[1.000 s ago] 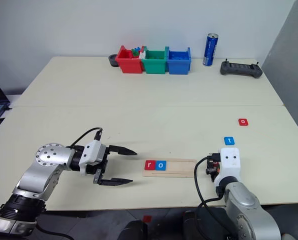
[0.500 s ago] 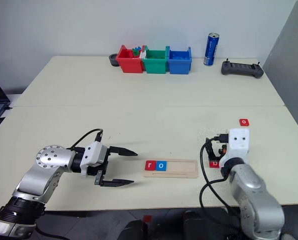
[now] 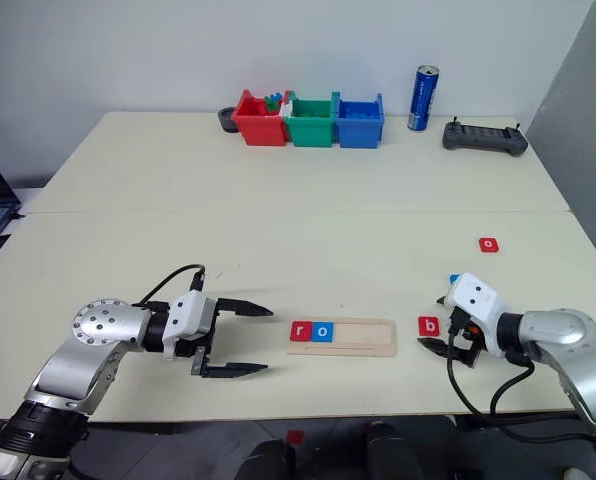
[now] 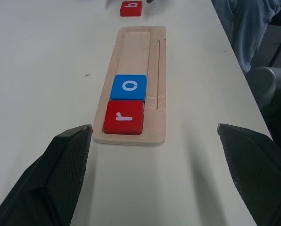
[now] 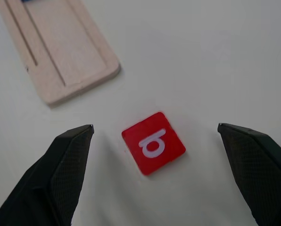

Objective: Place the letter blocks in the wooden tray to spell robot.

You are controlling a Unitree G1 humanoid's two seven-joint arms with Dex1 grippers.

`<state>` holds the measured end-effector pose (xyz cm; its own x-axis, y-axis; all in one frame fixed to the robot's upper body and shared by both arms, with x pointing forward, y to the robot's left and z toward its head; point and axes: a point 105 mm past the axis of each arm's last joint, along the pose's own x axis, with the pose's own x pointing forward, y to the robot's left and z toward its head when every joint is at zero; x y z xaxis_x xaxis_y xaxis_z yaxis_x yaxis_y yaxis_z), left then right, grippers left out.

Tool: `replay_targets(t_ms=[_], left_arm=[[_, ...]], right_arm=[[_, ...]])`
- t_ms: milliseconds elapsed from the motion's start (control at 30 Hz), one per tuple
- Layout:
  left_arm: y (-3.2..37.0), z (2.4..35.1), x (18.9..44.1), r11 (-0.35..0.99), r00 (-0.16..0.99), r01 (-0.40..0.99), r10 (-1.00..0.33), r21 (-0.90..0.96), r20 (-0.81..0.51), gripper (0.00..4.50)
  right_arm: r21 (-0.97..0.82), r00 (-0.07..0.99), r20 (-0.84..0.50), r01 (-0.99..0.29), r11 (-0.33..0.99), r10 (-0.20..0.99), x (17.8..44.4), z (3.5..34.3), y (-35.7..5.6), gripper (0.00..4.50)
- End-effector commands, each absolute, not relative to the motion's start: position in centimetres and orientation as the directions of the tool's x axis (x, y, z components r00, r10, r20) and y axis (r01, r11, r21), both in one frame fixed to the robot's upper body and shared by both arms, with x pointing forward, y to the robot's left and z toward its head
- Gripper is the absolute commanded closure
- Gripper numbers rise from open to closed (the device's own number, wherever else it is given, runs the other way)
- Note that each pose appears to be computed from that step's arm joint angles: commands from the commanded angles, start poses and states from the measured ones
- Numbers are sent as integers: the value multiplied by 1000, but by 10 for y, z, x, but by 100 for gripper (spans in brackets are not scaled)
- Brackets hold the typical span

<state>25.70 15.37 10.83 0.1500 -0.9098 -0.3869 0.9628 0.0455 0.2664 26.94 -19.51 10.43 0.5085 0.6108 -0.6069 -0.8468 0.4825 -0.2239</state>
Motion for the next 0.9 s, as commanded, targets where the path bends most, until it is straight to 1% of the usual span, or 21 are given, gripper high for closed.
replay_targets(t_ms=[33, 267, 367, 433, 567, 600, 633, 800, 900], left_arm=[[156, 114, 258, 42, 161, 951, -913, 306, -376, 0], [158, 110, 257, 38, 160, 950, -912, 310, -377, 0], [159, 109, 256, 38, 160, 949, -912, 312, -378, 0], [158, 109, 256, 37, 161, 949, -912, 314, -377, 0], [156, 109, 256, 36, 161, 948, -911, 316, -380, 0], [156, 109, 257, 35, 161, 948, -910, 317, -381, 0], [156, 109, 257, 35, 162, 948, -910, 317, -383, 0], [160, 108, 260, 43, 173, 946, -905, 320, -389, 0], [162, 107, 260, 45, 175, 946, -903, 321, -392, 0]], right_arm=[[-243, 460, -615, -883, 401, 640, 272, 106, -191, 2], [-238, 405, -659, -912, 335, 634, 276, 95, -189, 2], [-228, 391, -671, -917, 326, 630, 276, 93, -190, 49], [-229, 386, -675, -920, 319, 629, 276, 94, -191, 115], [-250, 373, -668, -927, 278, 644, 274, 105, -183, 263], [-260, 368, -665, -930, 261, 650, 273, 109, -179, 290], [-267, 362, -661, -932, 244, 658, 272, 114, -174, 305], [-285, 316, -629, -944, 167, 710, 262, 134, -142, 304], [-281, 285, -631, -951, 130, 722, 257, 134, -122, 304]])
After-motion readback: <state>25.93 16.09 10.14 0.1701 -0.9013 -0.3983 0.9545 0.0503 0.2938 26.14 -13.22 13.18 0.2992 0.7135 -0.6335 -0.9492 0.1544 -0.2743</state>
